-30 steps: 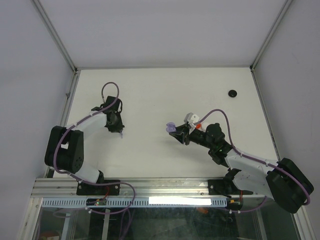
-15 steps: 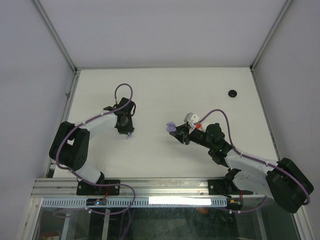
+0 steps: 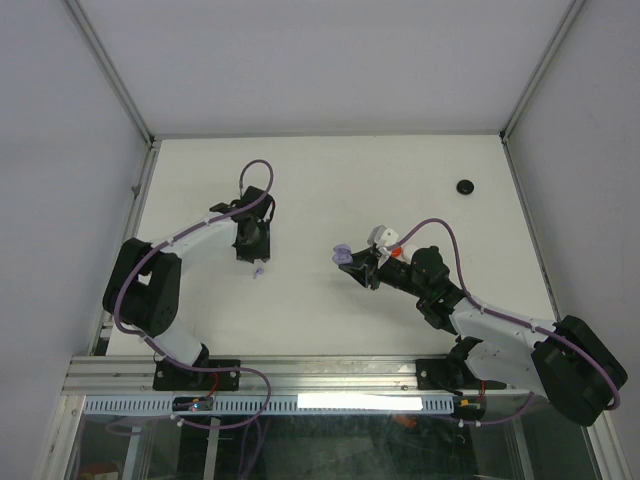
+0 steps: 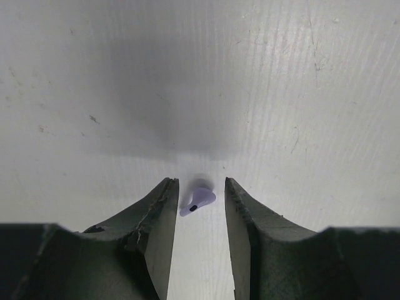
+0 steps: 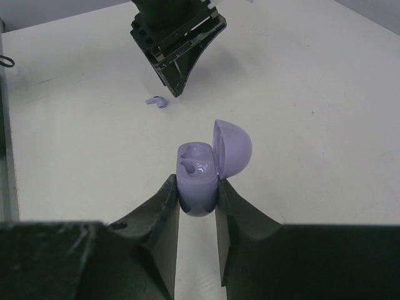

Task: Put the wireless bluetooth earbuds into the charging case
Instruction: Pick up the earbud from the center of the board.

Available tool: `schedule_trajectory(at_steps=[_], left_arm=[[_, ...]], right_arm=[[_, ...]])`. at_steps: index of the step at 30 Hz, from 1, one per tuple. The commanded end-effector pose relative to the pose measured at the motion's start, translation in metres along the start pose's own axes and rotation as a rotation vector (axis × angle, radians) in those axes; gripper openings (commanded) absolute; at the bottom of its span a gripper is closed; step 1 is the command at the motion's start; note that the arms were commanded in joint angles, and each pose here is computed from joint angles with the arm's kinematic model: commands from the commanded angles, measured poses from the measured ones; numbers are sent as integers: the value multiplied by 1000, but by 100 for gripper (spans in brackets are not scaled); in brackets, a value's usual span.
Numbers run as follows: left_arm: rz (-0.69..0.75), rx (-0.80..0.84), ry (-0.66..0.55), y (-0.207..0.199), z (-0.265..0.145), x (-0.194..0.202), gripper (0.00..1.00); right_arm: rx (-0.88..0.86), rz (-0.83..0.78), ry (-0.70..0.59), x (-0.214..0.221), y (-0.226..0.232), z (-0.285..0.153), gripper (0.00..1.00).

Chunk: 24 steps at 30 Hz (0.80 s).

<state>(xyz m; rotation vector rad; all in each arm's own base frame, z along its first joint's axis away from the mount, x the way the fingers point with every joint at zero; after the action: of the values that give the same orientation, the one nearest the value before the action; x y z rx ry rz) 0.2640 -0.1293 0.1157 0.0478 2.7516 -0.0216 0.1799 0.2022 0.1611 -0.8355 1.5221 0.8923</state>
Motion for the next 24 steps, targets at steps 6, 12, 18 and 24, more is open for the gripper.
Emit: schedule_trajectory(at_steps=[6,12,18,24], left_arm=[[159,8,76,-7,0,0,38],[195,10,126,-8,9,4,38],[217,30,165,-12,16,6,35],[231,46,189,-14,11,8,37]], right_arm=[[8,-39,-48,-16,-2,5,0],[7,-38,-42,-15,-2,6,0],[7,-37,-36,-14,-2,6,0],[6,-39,-33,-14,-2,7,0]])
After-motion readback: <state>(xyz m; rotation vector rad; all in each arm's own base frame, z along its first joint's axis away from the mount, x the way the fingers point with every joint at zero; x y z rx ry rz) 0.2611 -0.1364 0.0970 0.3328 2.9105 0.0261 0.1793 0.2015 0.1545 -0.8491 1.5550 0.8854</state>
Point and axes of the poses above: each gripper's point midway between its finger pads, its own z axis out along the fingers, its own y axis along the line the jaws close on, x = y × z, the point moved 8 cm from there along -z, back along the fingers, and after that the axes turned 5 degrees about z, right-handed, at the moved point
